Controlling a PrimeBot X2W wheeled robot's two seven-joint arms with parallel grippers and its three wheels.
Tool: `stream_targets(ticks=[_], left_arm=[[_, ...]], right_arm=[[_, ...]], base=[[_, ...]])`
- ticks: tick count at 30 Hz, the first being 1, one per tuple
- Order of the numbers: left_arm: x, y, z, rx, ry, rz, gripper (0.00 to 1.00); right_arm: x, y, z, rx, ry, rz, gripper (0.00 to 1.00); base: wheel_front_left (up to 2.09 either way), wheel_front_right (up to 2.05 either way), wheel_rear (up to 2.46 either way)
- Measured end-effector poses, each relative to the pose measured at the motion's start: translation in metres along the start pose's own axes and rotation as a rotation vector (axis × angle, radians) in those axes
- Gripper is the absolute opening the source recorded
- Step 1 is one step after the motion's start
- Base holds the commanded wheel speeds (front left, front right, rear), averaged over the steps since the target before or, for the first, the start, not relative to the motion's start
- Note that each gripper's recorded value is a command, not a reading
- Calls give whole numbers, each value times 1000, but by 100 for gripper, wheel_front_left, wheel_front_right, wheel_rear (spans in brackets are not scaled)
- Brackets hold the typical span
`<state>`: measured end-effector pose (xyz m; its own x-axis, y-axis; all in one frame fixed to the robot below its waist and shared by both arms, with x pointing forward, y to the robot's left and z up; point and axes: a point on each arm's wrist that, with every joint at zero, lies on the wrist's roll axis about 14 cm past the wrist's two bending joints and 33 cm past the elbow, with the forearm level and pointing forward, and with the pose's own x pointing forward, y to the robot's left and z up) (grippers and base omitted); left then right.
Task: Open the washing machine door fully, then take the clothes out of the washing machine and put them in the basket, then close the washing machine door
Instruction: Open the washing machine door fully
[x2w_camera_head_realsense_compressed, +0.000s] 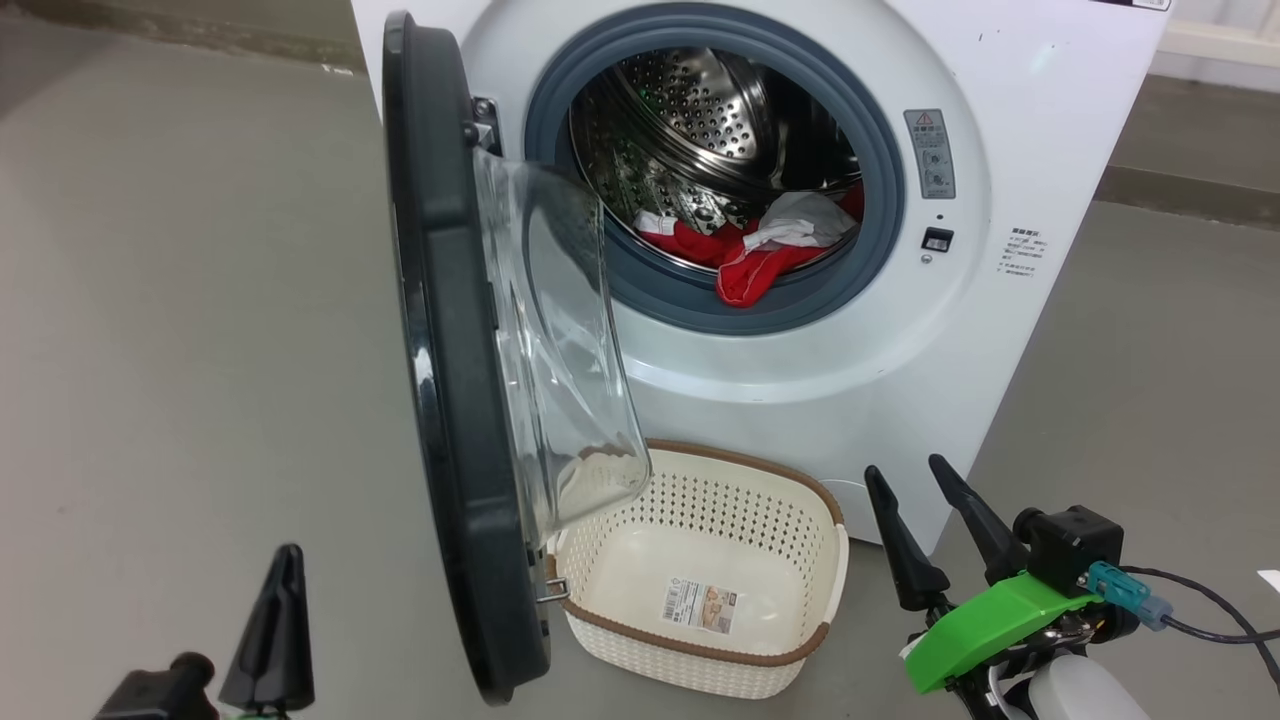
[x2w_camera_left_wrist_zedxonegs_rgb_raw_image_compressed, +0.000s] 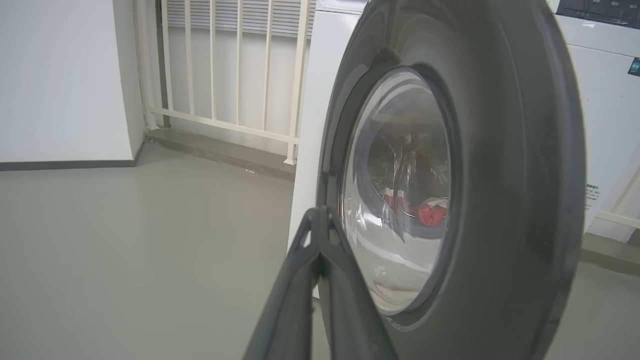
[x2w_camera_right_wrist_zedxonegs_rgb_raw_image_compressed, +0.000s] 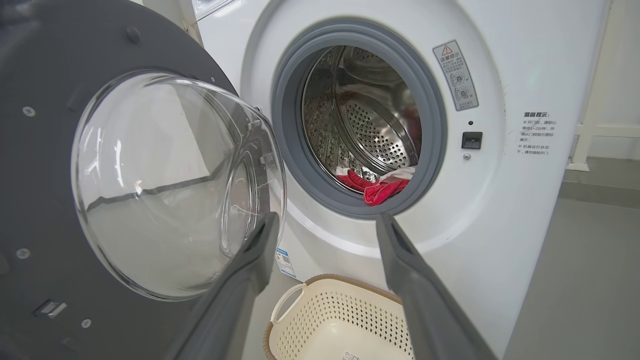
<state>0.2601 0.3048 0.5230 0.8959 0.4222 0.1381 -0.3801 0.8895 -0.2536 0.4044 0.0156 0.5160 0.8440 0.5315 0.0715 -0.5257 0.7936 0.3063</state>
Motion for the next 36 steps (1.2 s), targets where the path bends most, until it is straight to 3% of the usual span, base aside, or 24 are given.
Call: stream_targets(ticks=[8,13,20,29,36], left_arm=[[18,-21,71,-2,-185,-44,0],[28,-56,141,-10,-365,-137,0],[29,-114,177,-24,-431,-315,0],[35,-158,118,-63,-199,-440,0],[29,-157,45,-79,44,-433,0]], right_arm=[[-1,2,3,3,-9,2,100],[-1,2,2,4,-5,2,100],[-3,-3,0,7,-2,-9,100],[-5,-10,-3,12,4,-30,100],[-5,-13,-5,10,10,-36,100]], base=[[0,0,0],[0,0,0],[0,0,0],[0,0,0],[0,0,0]])
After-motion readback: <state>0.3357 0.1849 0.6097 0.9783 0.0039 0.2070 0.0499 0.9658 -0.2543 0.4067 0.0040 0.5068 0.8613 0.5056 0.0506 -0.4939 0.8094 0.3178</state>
